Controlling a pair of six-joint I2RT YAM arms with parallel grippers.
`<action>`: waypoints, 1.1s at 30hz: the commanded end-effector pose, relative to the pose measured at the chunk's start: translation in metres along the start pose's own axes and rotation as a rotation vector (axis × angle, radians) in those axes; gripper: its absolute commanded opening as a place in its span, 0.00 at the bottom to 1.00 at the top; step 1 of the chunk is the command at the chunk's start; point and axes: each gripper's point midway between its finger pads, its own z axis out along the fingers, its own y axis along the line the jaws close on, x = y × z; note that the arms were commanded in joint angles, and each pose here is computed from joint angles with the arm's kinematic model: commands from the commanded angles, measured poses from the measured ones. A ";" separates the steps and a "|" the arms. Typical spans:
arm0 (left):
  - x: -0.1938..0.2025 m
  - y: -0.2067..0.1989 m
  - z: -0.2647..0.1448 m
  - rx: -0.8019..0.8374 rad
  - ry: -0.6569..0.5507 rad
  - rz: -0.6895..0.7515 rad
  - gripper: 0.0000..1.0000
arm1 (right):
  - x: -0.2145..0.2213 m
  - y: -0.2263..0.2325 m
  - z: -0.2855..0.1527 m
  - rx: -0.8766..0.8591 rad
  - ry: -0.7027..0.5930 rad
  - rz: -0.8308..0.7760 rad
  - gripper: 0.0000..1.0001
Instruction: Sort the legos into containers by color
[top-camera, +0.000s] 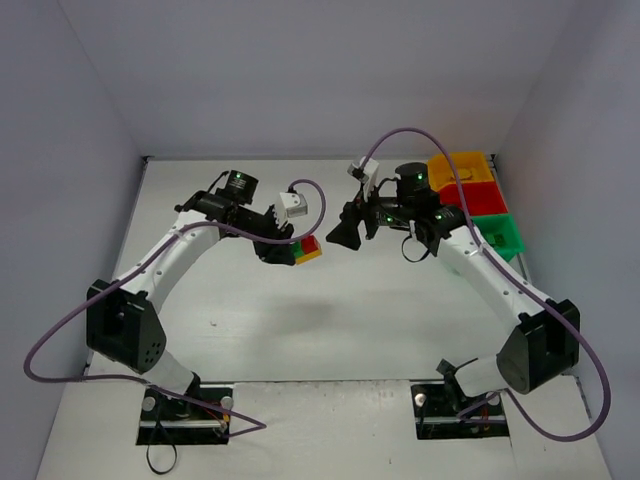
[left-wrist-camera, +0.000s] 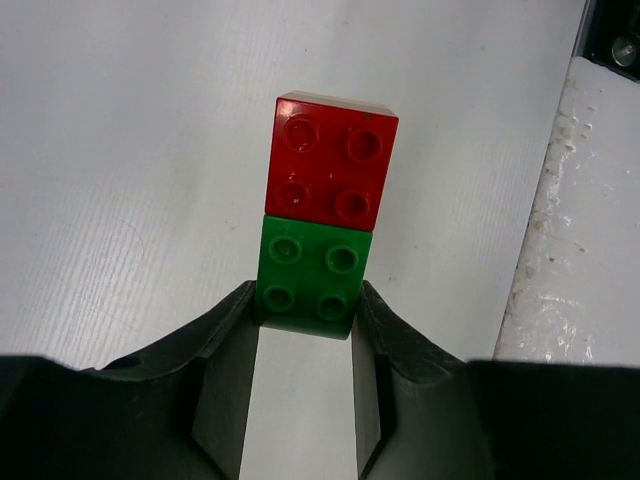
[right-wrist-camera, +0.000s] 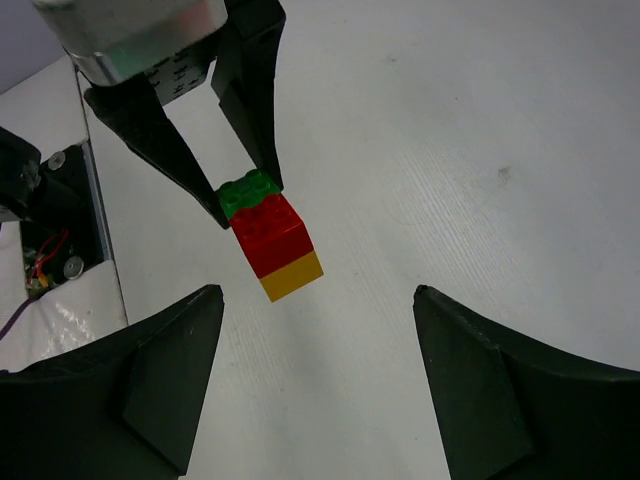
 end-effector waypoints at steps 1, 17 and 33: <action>-0.030 -0.022 -0.023 0.014 -0.089 0.080 0.00 | -0.021 0.020 0.006 -0.105 -0.032 -0.082 0.73; -0.032 -0.040 -0.025 0.063 -0.095 0.064 0.00 | -0.010 0.046 0.039 -0.216 0.032 -0.119 0.67; -0.034 -0.041 -0.027 0.056 -0.105 0.043 0.26 | -0.006 0.051 0.041 -0.223 0.044 -0.141 0.00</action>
